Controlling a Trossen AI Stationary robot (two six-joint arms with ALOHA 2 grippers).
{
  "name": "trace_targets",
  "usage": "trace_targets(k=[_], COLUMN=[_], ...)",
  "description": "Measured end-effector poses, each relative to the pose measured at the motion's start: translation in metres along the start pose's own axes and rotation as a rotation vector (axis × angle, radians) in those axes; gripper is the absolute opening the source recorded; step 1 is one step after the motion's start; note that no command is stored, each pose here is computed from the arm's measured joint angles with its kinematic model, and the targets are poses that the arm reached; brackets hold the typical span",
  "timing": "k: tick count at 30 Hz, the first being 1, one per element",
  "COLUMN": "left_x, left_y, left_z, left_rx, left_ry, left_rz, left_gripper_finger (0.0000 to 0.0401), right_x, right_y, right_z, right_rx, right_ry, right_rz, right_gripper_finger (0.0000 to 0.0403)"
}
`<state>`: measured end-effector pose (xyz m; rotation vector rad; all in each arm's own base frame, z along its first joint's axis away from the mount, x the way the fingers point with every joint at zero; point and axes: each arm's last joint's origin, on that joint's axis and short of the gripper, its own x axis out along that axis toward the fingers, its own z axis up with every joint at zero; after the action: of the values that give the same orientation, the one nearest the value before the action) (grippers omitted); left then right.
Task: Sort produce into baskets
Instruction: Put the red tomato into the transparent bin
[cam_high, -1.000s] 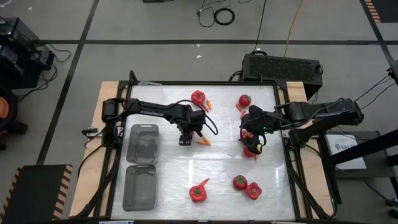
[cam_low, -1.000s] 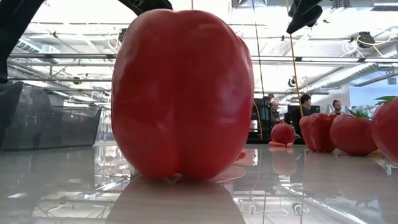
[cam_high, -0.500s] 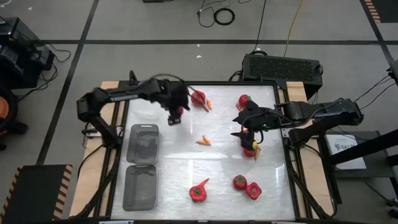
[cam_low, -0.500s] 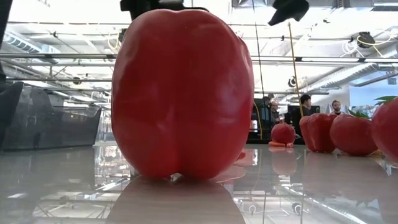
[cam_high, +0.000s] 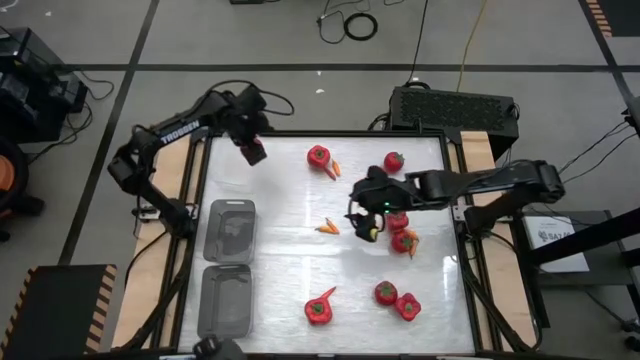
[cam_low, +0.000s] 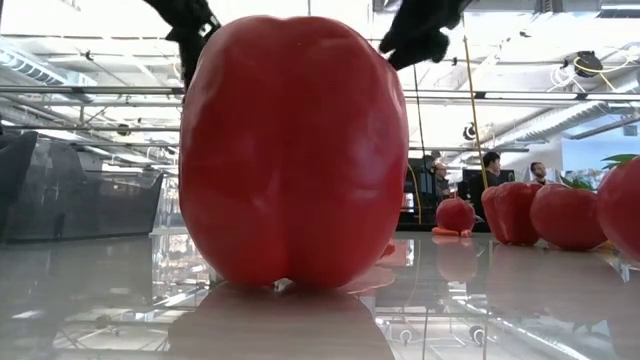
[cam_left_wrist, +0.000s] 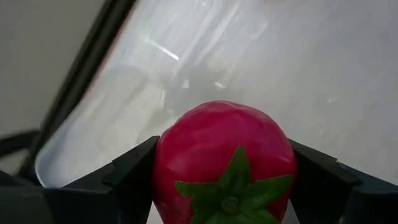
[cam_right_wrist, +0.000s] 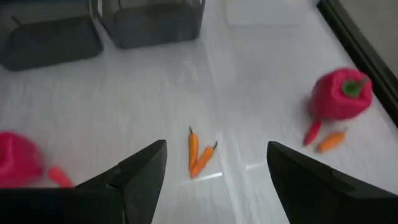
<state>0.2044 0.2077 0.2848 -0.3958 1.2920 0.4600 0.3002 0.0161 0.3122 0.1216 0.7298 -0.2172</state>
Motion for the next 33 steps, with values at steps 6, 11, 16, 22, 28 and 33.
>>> trace_targets(k=[6, 11, 16, 22, 28, 33], left_x=[0.019, 0.032, 0.037, 0.045, 0.052, 0.055], left_y=[0.034, 0.056, 0.071, 0.084, 0.088, 0.092], left_z=[-0.021, -0.029, -0.03, -0.036, -0.036, -0.038], left_rx=[-0.116, -0.235, -0.321, -0.39, -0.393, -0.398], left_ry=[0.048, 0.004, -0.076, -0.049, -0.023, 0.022], left_rz=[0.0, 0.071, 0.11, 0.117, 0.134, 0.225], left_gripper_finger=[0.0293, 0.0293, 0.0293, 0.0293, 0.0293, 0.0293], right_x=[0.022, 0.032, 0.034, 0.035, 0.035, 0.035], right_y=[-0.01, -0.022, -0.033, -0.038, -0.038, -0.038], right_z=[0.009, 0.014, 0.017, 0.018, 0.018, 0.018], right_rx=[0.012, 0.034, 0.06, 0.071, 0.071, 0.071], right_ry=[-0.056, -0.079, -0.101, -0.103, -0.102, -0.102], right_rz=[-0.024, -0.053, -0.075, -0.087, -0.086, -0.086], right_gripper_finger=[0.027, 0.027, 0.027, 0.027, 0.027, 0.027])
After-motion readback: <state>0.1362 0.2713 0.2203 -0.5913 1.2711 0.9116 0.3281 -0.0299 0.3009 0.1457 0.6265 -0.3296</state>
